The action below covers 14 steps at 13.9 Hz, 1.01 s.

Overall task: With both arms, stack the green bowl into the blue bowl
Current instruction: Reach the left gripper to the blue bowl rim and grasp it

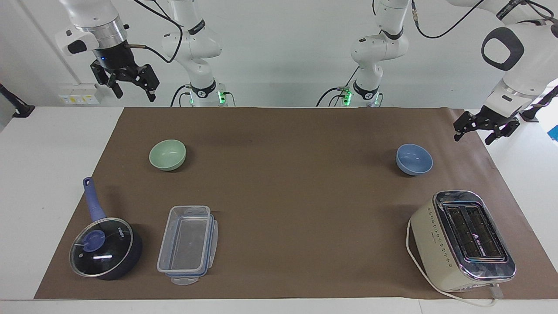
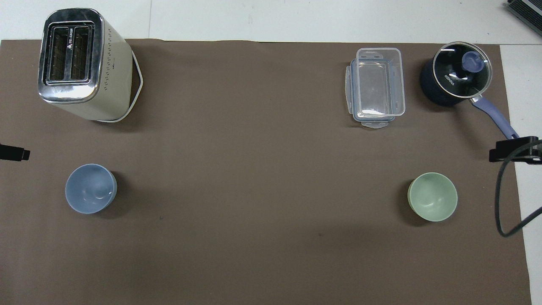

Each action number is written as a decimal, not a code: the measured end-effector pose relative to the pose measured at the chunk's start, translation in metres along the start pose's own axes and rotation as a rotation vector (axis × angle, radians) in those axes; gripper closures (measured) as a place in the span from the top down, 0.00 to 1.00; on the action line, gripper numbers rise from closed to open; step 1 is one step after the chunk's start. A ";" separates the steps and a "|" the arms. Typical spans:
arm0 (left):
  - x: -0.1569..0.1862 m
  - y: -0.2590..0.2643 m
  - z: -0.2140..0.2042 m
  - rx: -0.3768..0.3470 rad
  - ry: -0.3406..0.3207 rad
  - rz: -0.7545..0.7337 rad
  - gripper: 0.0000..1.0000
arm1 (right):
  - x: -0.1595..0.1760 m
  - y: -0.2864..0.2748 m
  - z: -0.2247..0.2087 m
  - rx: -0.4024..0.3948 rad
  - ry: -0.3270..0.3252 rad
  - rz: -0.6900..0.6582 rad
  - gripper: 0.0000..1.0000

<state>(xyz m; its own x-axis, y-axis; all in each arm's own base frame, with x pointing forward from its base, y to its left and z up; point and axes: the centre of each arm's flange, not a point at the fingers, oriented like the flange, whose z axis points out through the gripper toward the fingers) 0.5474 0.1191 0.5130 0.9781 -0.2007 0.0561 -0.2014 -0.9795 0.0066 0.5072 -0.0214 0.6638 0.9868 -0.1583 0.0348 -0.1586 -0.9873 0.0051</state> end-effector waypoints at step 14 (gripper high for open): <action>-0.064 0.008 0.180 -0.120 -0.053 -0.132 0.87 | 0.005 0.000 0.000 0.002 0.031 -0.077 1.00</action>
<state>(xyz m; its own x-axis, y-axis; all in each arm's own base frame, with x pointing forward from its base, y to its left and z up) 0.4929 0.1208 0.3300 0.9972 -0.0744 -0.0061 -0.0730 -0.9888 0.1299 0.5123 -0.0223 0.6635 0.9945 -0.0817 0.0656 -0.0823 -0.9966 0.0067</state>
